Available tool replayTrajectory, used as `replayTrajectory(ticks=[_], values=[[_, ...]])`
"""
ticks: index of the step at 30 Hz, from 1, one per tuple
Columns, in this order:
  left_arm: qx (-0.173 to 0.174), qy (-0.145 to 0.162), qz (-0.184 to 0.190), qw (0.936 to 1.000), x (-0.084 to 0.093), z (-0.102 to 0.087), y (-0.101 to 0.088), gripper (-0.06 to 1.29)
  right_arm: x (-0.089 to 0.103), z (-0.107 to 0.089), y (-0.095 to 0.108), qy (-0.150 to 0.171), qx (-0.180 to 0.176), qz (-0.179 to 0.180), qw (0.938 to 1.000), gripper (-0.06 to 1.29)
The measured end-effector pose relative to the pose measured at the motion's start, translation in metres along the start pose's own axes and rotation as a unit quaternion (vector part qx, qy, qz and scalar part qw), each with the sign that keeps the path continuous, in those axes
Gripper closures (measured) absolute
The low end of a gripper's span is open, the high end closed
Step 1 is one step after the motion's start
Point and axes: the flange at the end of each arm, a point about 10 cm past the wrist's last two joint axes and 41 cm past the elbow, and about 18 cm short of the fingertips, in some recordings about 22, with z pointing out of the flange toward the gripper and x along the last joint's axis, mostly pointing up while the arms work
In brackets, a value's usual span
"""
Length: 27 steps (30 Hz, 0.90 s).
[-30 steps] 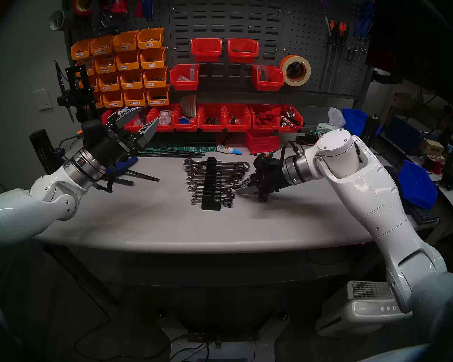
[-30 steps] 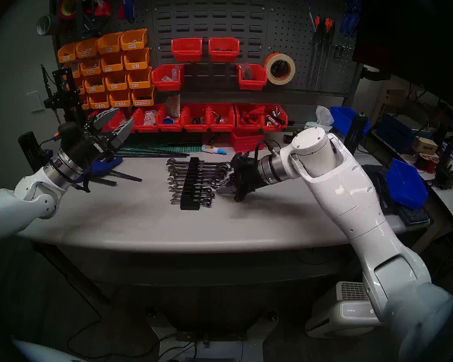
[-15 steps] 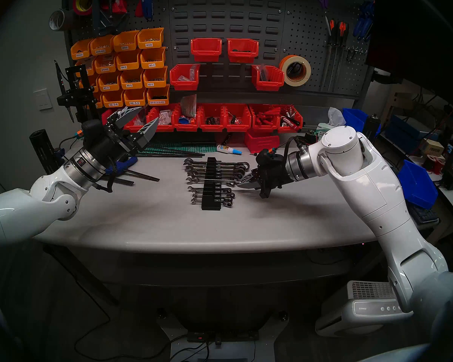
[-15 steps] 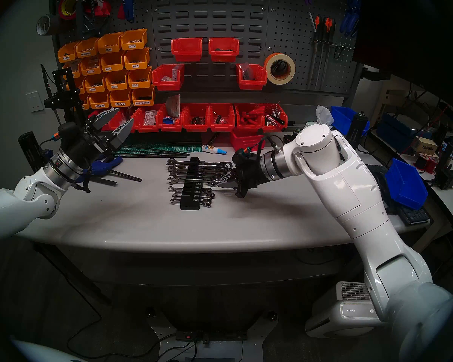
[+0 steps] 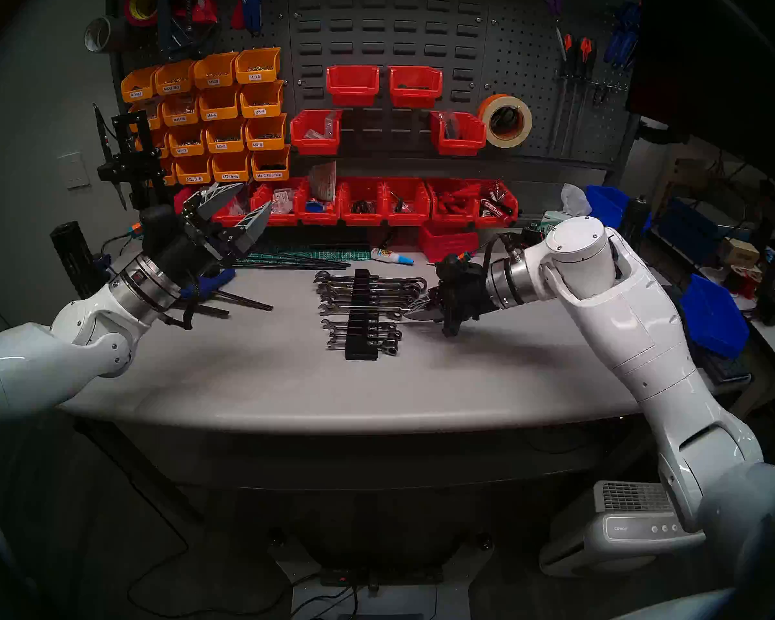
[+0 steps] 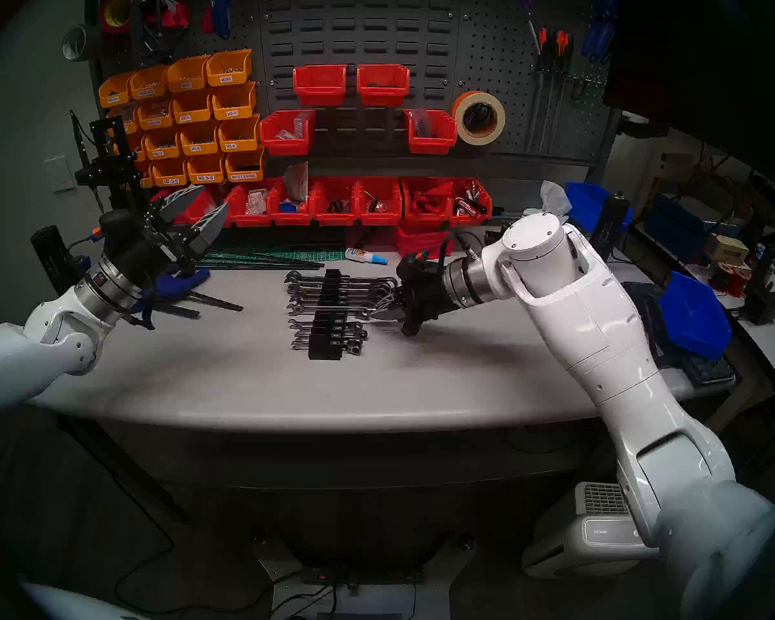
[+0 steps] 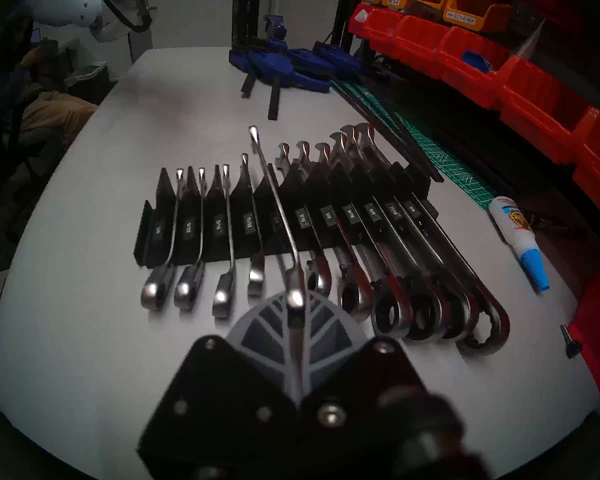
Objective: Put the wrenches on the table into the correct slot in the case
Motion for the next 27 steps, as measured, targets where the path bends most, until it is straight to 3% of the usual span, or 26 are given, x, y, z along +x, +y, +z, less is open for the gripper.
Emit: replayTrajectory(ticks=[27], values=[[0.000, 0.000, 0.000, 1.0000, 0.0000, 0.0000, 0.0000, 0.01, 0.0039, 0.0075, 0.0072, 0.008, 0.010, -0.007, 0.9999, 1.27]])
